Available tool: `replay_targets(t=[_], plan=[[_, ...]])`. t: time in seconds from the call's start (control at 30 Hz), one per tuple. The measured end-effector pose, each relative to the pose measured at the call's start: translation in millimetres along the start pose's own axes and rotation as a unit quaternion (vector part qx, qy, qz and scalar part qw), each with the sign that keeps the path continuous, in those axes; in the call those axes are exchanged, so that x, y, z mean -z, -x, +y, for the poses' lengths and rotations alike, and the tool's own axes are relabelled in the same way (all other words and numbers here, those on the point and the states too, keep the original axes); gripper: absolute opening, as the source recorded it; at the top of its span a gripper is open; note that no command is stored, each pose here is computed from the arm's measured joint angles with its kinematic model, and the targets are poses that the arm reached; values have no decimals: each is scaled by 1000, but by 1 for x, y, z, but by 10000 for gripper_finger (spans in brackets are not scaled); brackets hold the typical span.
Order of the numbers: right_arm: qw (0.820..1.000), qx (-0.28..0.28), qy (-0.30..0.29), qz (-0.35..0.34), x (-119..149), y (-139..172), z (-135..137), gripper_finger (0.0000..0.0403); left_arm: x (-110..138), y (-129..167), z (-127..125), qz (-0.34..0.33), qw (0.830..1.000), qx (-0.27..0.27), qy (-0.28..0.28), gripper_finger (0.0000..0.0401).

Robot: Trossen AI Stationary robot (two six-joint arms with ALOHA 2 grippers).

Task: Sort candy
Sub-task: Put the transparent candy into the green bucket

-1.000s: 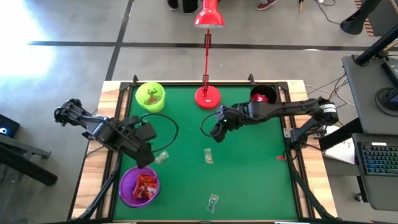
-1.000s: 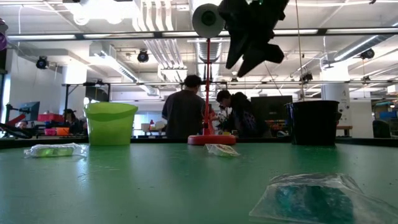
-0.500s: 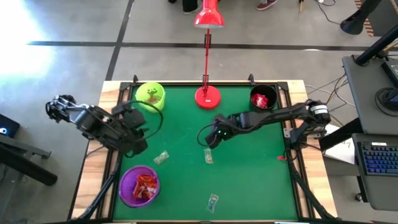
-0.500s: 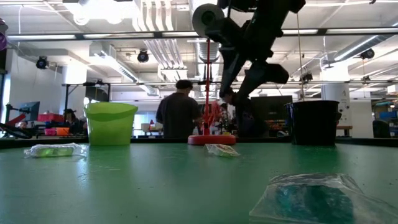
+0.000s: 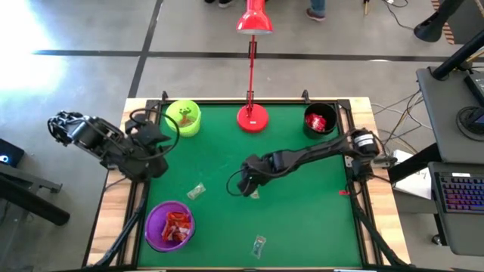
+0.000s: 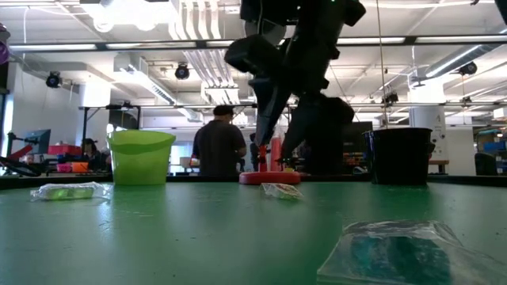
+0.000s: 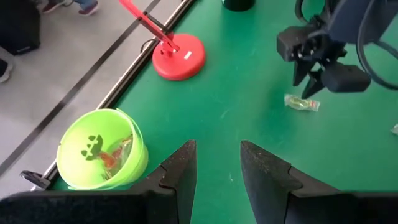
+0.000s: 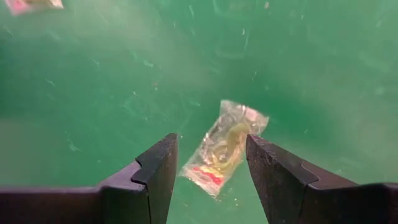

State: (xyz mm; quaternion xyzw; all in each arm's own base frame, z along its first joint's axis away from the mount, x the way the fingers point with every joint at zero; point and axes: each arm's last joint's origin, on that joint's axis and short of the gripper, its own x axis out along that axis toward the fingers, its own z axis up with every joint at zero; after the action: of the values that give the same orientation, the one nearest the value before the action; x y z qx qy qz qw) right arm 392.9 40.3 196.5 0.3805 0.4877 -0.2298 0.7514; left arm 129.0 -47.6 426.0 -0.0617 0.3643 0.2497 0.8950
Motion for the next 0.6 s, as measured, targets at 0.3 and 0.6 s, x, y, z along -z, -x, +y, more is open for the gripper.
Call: replay_targets(t=[0.3, 0.6], plan=[[998, 49, -22, 38, 20, -24, 8, 185, 1, 1, 1, -1, 999, 1, -38, 107], [995, 73, -47, 49, 25, -48, 5, 185, 1, 0, 1, 1, 998, 2, -57, 107]])
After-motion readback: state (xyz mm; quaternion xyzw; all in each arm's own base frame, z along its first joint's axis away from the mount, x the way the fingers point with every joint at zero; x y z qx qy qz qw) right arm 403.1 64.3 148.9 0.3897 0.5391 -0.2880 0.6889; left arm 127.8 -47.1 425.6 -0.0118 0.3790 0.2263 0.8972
